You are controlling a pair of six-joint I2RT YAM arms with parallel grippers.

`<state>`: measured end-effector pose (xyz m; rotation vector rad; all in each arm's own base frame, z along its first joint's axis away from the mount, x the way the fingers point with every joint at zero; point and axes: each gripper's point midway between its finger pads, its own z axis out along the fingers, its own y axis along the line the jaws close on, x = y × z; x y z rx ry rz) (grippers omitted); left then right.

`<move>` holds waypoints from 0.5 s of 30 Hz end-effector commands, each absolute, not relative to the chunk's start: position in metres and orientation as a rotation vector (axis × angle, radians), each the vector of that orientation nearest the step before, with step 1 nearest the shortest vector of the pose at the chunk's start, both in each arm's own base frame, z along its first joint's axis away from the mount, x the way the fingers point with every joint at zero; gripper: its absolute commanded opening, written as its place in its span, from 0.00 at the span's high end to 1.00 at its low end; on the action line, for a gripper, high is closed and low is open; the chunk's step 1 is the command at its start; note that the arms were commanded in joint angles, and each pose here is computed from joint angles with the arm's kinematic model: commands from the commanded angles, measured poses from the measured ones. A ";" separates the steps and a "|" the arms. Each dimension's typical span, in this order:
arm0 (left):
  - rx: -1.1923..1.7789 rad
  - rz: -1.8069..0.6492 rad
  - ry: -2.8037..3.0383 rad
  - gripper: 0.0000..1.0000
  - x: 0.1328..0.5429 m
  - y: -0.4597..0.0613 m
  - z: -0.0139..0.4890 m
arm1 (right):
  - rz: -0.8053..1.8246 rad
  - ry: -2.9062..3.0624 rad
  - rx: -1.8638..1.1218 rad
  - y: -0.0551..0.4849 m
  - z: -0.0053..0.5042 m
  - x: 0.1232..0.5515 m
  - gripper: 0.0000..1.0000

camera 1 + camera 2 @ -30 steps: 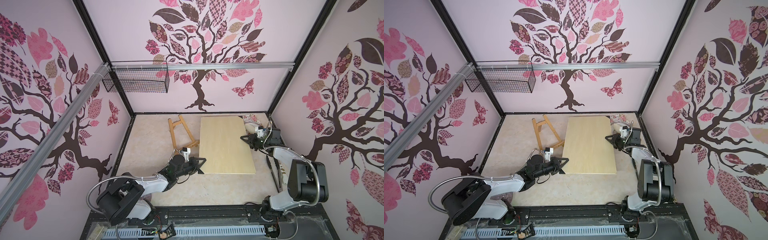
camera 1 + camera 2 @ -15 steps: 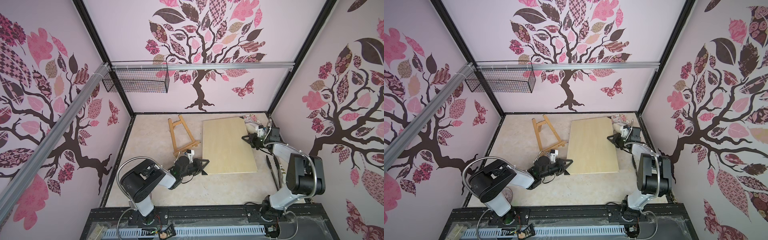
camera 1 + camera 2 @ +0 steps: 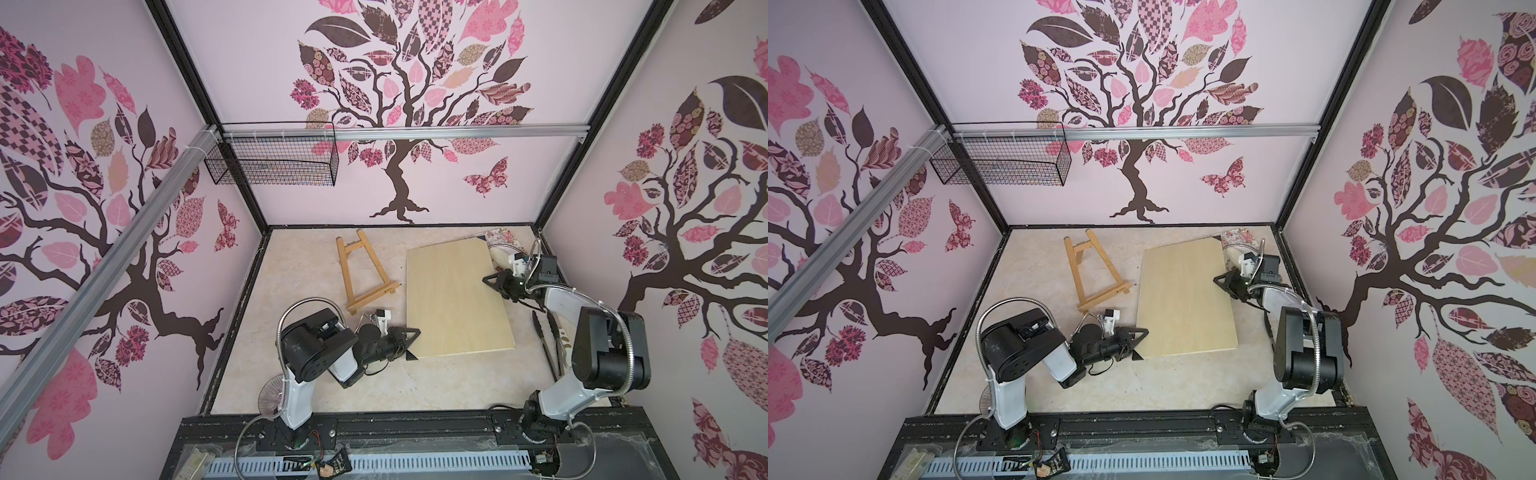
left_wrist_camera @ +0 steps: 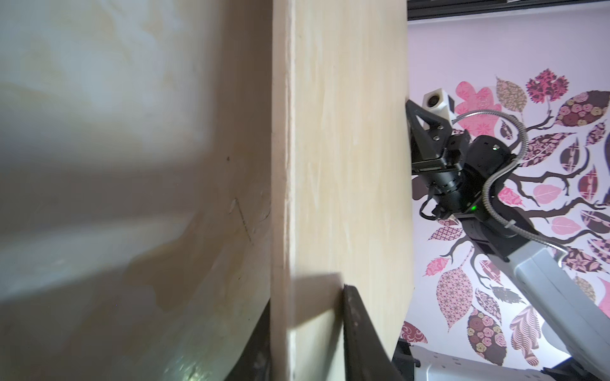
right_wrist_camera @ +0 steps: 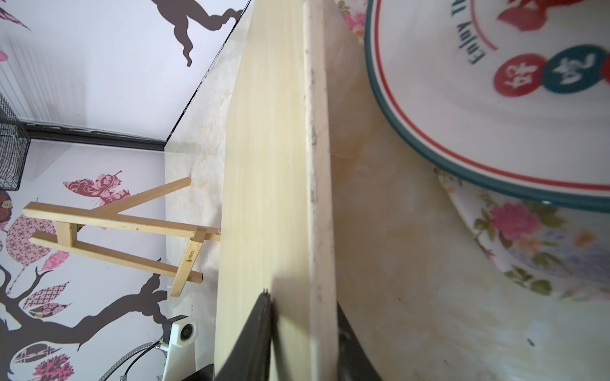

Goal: Disassemble the easel
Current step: Place the drawing board at the center of the board.

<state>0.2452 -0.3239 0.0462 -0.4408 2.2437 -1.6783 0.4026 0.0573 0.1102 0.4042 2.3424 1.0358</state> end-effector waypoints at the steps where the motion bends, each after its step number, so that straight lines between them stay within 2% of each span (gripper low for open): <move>1: -0.316 -1.485 2.471 0.69 0.213 -0.316 -0.008 | 1.234 2.350 0.108 0.119 0.140 0.384 0.99; 8: -0.352 -1.428 2.490 0.56 0.208 -0.303 -0.016 | 1.204 2.370 0.088 0.123 0.138 0.384 1.00; 15: -0.373 -1.369 2.511 0.50 0.204 -0.292 -0.024 | 1.158 2.394 0.088 0.120 0.135 0.386 1.00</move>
